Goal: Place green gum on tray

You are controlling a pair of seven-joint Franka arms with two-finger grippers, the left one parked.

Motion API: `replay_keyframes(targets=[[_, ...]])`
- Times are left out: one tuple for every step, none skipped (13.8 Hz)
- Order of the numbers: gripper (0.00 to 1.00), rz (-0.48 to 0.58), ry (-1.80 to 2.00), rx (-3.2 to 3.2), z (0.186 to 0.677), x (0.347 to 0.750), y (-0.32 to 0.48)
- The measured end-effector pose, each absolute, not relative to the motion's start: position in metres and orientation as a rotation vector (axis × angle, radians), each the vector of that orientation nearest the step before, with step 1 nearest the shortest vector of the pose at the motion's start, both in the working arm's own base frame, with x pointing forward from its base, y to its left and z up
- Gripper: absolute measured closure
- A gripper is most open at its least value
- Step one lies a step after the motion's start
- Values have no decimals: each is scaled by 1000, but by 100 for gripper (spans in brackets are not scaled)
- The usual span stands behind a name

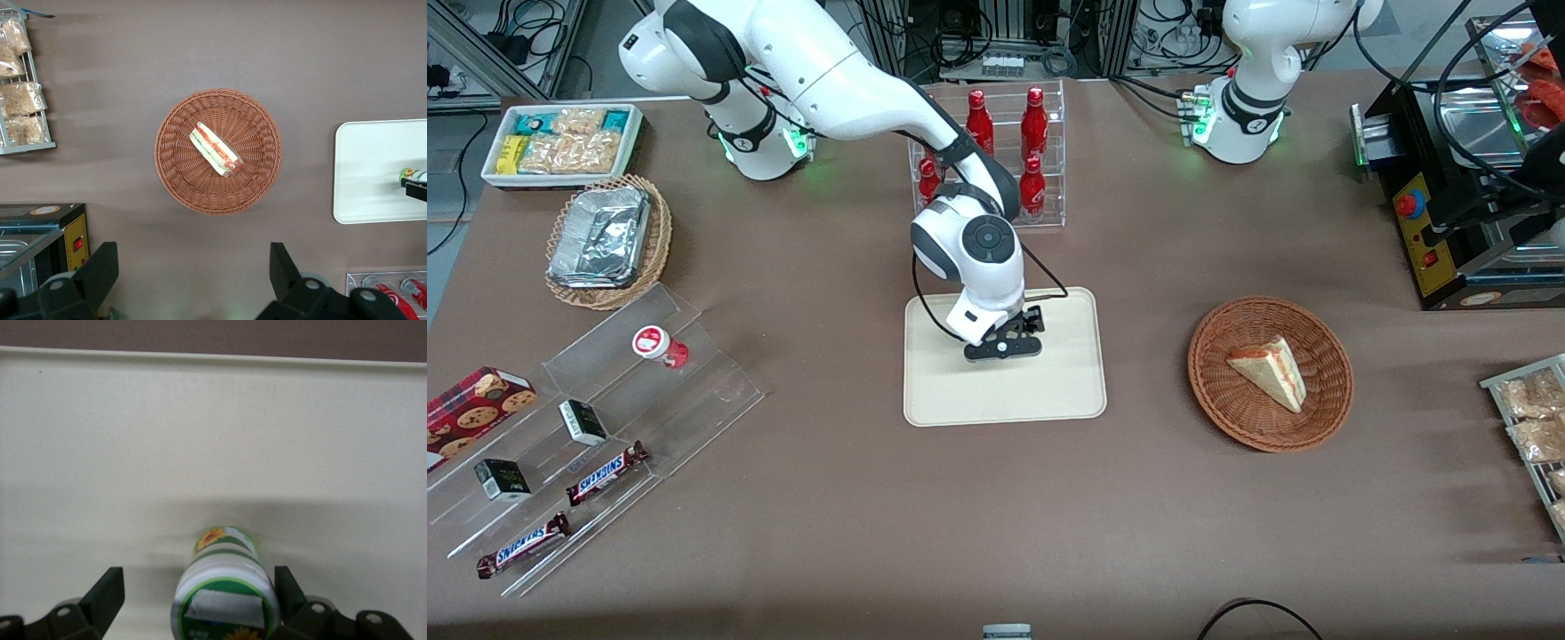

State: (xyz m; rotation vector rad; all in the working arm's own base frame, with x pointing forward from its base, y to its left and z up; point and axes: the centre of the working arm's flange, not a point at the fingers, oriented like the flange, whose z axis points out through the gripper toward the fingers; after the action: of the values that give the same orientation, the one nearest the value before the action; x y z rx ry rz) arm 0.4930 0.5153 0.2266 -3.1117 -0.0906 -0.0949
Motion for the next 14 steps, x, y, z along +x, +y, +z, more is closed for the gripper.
replay_keyframes(targets=[[0, -97, -96, -3113, 227, 494, 514], [0, -97, -109, -3114, 227, 495, 513], [0, -97, -123, -3116, 228, 496, 512], [0, -97, -137, -3117, 229, 497, 512], [0, -97, -143, -3119, 229, 497, 511], [0, -96, -151, -3123, 230, 498, 510], [0, -93, -160, -3129, 232, 498, 510], [0, -86, -168, -3136, 233, 497, 509], [0, -84, -177, -3143, 235, 497, 509], [0, -86, -184, -3149, 238, 497, 508], [0, -83, -187, -3154, 241, 497, 508], [0, -77, -187, -3159, 245, 497, 507], [0, -69, -187, -3165, 250, 498, 505], [0, -59, -196, -3170, 258, 498, 503]])
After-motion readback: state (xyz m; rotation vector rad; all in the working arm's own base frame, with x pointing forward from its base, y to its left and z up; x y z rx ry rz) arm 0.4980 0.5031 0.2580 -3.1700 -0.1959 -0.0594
